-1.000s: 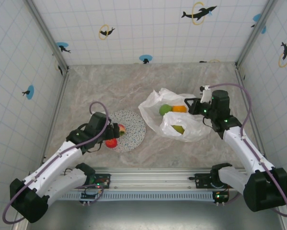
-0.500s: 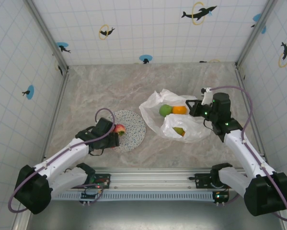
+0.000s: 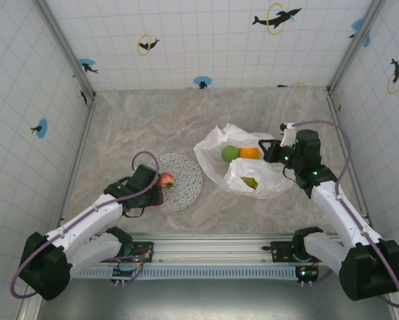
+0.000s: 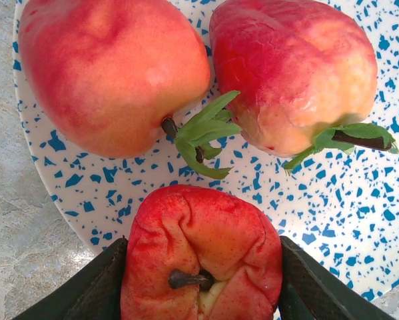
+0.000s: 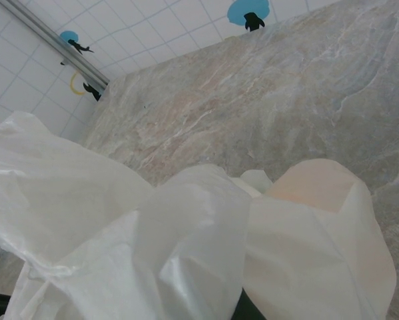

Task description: Place the fruits into the plastic bag

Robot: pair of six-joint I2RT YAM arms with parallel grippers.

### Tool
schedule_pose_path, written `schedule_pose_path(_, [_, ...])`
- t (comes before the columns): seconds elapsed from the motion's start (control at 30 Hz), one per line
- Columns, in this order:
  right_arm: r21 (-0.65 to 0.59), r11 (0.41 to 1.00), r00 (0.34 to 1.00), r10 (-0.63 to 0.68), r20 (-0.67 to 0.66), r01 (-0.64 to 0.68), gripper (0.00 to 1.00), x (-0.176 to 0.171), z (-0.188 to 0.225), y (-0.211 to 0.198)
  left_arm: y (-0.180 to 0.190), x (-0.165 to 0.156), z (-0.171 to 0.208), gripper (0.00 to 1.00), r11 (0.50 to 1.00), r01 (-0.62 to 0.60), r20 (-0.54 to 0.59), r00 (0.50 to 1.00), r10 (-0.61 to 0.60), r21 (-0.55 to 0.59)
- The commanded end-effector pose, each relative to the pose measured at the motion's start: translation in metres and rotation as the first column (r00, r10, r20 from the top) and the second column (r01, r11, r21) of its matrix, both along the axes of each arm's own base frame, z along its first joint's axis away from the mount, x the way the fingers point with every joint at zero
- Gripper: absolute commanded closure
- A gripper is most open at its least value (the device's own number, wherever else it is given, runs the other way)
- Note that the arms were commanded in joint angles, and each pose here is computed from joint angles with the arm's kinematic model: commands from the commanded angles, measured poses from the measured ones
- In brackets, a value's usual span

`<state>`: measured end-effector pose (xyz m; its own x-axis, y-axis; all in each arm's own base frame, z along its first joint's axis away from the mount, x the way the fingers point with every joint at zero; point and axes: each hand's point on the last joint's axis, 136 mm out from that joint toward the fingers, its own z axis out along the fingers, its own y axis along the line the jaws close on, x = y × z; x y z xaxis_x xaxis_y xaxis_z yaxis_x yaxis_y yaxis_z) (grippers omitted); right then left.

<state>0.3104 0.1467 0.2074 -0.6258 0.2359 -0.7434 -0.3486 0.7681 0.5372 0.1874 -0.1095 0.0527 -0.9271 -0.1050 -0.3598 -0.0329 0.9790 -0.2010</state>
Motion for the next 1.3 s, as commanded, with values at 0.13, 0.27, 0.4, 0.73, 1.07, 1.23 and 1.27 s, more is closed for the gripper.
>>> schedule_pose_path(0.13, [0.008, 1.000, 1.000, -0.012, 0.015, 0.012, 1.00, 0.002, 0.003, -0.002, -0.001, -0.003, 0.006, 0.44, 1.000, 0.001, -0.007, 1.000, -0.001, -0.019])
schedule_pose_path(0.27, [0.010, 1.000, 1.000, -0.013, 0.013, 0.013, 1.00, 0.002, 0.003, -0.002, -0.016, -0.001, 0.045, 0.44, 0.992, 0.076, 0.052, 0.996, -0.071, -0.097])
schedule_pose_path(0.4, [0.018, 1.000, 1.000, -0.015, 0.015, 0.015, 1.00, 0.002, 0.005, -0.002, -0.061, 0.006, 0.115, 0.44, 0.912, 0.244, 0.228, 0.958, -0.173, -0.329])
schedule_pose_path(0.73, [0.035, 0.999, 1.000, -0.017, 0.013, 0.017, 1.00, 0.003, 0.011, 0.000, -0.163, 0.035, 0.230, 0.45, 0.606, 0.557, 0.537, 0.808, -0.240, -0.567])
schedule_pose_path(1.07, [0.059, 0.998, 1.000, -0.001, 0.000, 0.001, 1.00, 0.000, 0.015, 0.005, -0.250, 0.071, 0.172, 0.44, 0.717, 0.614, 0.489, 0.761, -0.426, -0.330])
schedule_pose_path(1.23, [0.058, 0.998, 1.000, 0.008, -0.017, -0.007, 1.00, 0.001, 0.011, 0.008, -0.284, 0.080, 0.137, 0.42, 0.709, 0.645, 0.454, 0.742, -0.493, -0.285])
schedule_pose_path(1.27, [0.058, 0.998, 1.000, 0.008, -0.016, -0.007, 1.00, 0.001, 0.011, 0.008, -0.290, 0.081, 0.130, 0.41, 0.708, 0.652, 0.447, 0.737, -0.507, -0.271])
